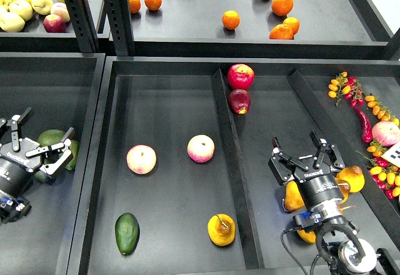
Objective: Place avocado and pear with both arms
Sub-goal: 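Move the left gripper toward the green avocado in the middle compartment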
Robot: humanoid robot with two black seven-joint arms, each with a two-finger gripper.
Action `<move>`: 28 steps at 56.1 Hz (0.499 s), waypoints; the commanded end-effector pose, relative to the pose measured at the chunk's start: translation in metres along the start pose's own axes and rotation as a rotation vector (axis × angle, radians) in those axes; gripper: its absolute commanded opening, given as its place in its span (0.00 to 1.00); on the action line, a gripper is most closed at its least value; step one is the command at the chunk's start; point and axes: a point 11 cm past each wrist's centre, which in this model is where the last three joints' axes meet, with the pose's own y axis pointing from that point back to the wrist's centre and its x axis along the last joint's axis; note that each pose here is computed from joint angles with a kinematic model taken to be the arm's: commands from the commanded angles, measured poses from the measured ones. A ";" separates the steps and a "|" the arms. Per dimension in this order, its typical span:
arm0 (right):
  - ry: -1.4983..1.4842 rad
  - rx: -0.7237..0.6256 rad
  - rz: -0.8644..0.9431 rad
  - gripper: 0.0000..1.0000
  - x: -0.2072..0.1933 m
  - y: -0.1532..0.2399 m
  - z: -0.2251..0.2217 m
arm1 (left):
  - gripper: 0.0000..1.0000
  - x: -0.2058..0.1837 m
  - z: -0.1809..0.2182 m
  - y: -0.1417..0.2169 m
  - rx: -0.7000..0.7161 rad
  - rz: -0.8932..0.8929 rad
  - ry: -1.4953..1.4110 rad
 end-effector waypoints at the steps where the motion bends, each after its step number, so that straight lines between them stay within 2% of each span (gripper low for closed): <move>1: -0.014 0.002 0.010 1.00 -0.005 -0.006 -0.001 | 1.00 -0.009 -0.004 -0.016 0.110 0.000 -0.100; 13: -0.026 0.009 0.013 1.00 -0.008 -0.010 -0.004 | 1.00 -0.012 -0.017 -0.030 0.298 0.020 -0.211; 16: -0.026 0.009 0.015 1.00 -0.008 -0.010 -0.004 | 1.00 -0.011 -0.021 -0.030 0.343 0.029 -0.234; 17: -0.027 0.009 0.022 1.00 -0.007 -0.010 -0.004 | 1.00 -0.008 -0.026 -0.027 0.396 0.048 -0.273; 28: -0.033 0.008 0.049 1.00 -0.004 -0.010 -0.003 | 1.00 0.002 -0.021 -0.018 0.551 0.129 -0.452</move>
